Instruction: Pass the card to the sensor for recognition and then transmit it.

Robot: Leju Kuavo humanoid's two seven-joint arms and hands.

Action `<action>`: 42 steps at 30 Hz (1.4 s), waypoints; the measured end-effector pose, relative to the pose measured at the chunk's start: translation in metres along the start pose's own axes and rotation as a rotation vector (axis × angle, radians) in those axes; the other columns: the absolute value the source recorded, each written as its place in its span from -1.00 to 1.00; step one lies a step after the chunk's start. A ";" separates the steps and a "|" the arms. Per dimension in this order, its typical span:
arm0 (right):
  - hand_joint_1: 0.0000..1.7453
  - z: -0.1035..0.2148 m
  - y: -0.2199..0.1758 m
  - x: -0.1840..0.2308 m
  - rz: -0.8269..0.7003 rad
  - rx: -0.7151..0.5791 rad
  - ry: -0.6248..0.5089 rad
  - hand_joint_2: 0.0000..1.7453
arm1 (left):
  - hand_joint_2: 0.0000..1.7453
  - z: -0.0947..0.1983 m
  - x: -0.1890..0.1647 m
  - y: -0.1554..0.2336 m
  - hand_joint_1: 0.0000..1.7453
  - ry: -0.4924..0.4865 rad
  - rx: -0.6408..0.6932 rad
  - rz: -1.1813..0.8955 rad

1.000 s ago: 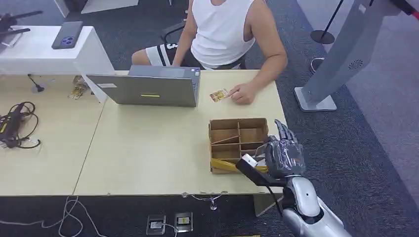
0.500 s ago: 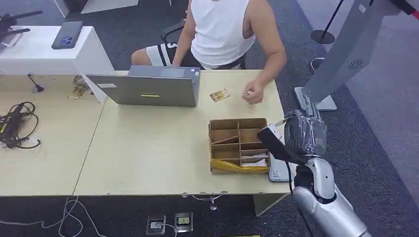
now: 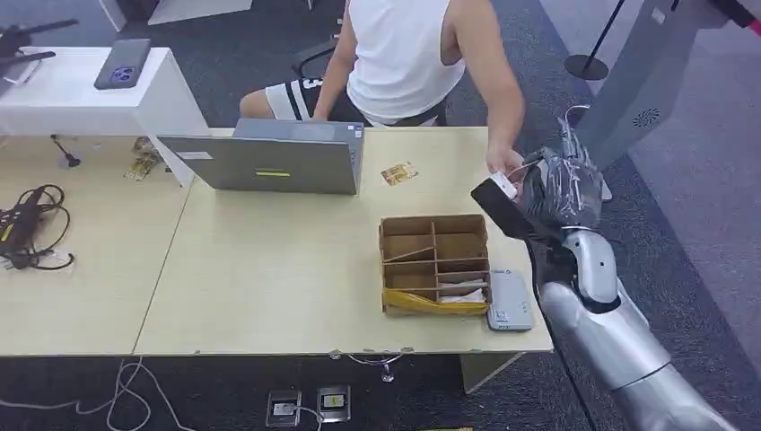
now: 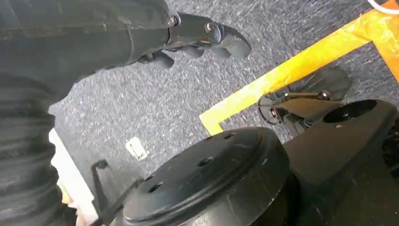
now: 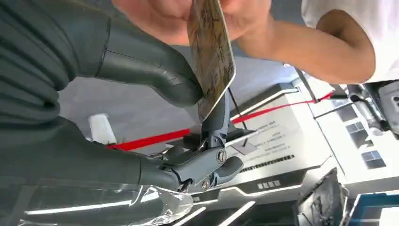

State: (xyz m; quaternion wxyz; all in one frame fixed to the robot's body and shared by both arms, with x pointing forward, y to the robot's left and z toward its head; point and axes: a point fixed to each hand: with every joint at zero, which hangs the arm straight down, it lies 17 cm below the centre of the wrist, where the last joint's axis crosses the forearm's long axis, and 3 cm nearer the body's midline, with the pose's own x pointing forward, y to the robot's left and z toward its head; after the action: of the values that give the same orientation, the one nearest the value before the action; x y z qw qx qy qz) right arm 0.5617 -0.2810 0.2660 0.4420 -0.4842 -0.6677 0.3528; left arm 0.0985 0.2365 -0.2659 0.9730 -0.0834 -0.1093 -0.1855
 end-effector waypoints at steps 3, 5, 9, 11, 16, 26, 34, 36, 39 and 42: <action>1.00 -0.023 -0.007 0.003 0.017 -0.006 -0.009 1.00 | 1.00 0.000 0.004 0.002 -1.00 -0.005 0.002 -0.009; 1.00 -0.033 -0.007 0.006 0.025 -0.004 -0.012 1.00 | 1.00 0.000 0.005 0.002 -1.00 -0.007 0.003 -0.009; 1.00 -0.043 0.001 0.009 0.043 0.015 -0.012 1.00 | 1.00 0.000 0.008 0.003 -1.00 -0.010 0.004 -0.010; 0.62 -0.045 0.008 0.013 0.053 0.029 -0.018 1.00 | 1.00 0.000 0.008 0.003 -1.00 -0.009 0.004 -0.010; -1.00 -0.044 0.032 0.015 0.071 0.078 -0.010 1.00 | 1.00 0.000 0.008 0.000 -1.00 -0.007 0.000 -0.012; -1.00 -0.040 0.049 0.009 0.066 0.090 0.019 1.00 | 1.00 0.000 0.006 0.000 -1.00 -0.003 -0.001 -0.015; -1.00 -0.045 0.025 0.005 0.023 -0.021 0.039 1.00 | 1.00 0.000 0.005 -0.001 -1.00 -0.001 -0.002 -0.006; -1.00 -0.047 0.008 0.000 0.011 -0.077 0.048 1.00 | 1.00 0.000 0.003 -0.002 -1.00 0.001 -0.003 -0.001; -1.00 -0.049 -0.025 -0.013 0.004 -0.189 0.073 1.00 | 1.00 0.000 0.000 -0.002 -1.00 0.005 -0.003 0.003; -1.00 -0.041 -0.051 -0.030 0.043 -0.273 0.093 1.00 | 1.00 0.000 -0.004 -0.001 -1.00 0.010 -0.002 0.005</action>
State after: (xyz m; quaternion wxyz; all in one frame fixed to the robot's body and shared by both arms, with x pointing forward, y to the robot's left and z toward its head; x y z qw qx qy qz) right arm 0.5873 -0.3221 0.3192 0.3946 -0.5698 -0.6778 0.2451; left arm 0.0946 0.2368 -0.2666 0.9739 -0.0836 -0.1040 -0.1835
